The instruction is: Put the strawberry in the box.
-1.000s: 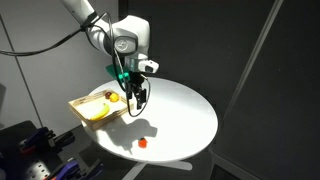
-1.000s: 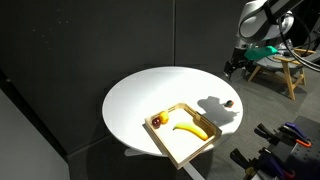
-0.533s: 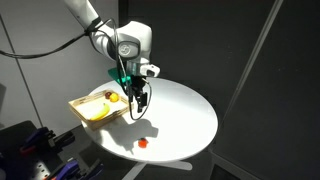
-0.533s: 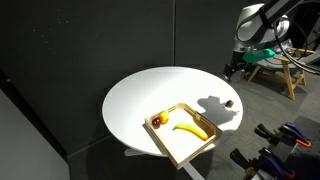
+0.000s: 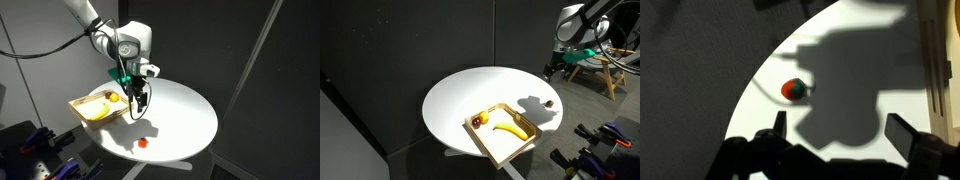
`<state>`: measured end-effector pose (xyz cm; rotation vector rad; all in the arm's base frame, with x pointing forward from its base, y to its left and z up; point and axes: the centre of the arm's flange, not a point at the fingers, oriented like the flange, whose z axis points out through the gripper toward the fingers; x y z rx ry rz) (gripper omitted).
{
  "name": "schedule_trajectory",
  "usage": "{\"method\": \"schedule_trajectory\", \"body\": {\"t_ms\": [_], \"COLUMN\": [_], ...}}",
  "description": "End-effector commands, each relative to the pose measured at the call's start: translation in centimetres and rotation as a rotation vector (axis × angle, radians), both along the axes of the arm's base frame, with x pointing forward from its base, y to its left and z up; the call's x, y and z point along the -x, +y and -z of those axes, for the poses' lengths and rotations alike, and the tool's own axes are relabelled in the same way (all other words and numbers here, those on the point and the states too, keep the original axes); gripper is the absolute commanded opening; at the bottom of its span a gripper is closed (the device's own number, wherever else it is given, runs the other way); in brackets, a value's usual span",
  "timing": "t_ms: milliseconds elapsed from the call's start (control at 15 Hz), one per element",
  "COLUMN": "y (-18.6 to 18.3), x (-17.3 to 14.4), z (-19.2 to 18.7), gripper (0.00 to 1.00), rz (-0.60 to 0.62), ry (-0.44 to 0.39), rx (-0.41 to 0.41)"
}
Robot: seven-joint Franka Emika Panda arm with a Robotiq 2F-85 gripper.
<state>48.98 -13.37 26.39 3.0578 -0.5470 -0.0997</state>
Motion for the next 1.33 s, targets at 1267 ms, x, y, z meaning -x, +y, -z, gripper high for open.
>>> {"method": "schedule_trajectory", "body": {"t_ms": [1267], "y": [-2.1], "x": [-0.9], "z": [8.3], "gripper": [1.00], "rz": [-0.003], "ry": [0.005], "rx": [0.015]}}
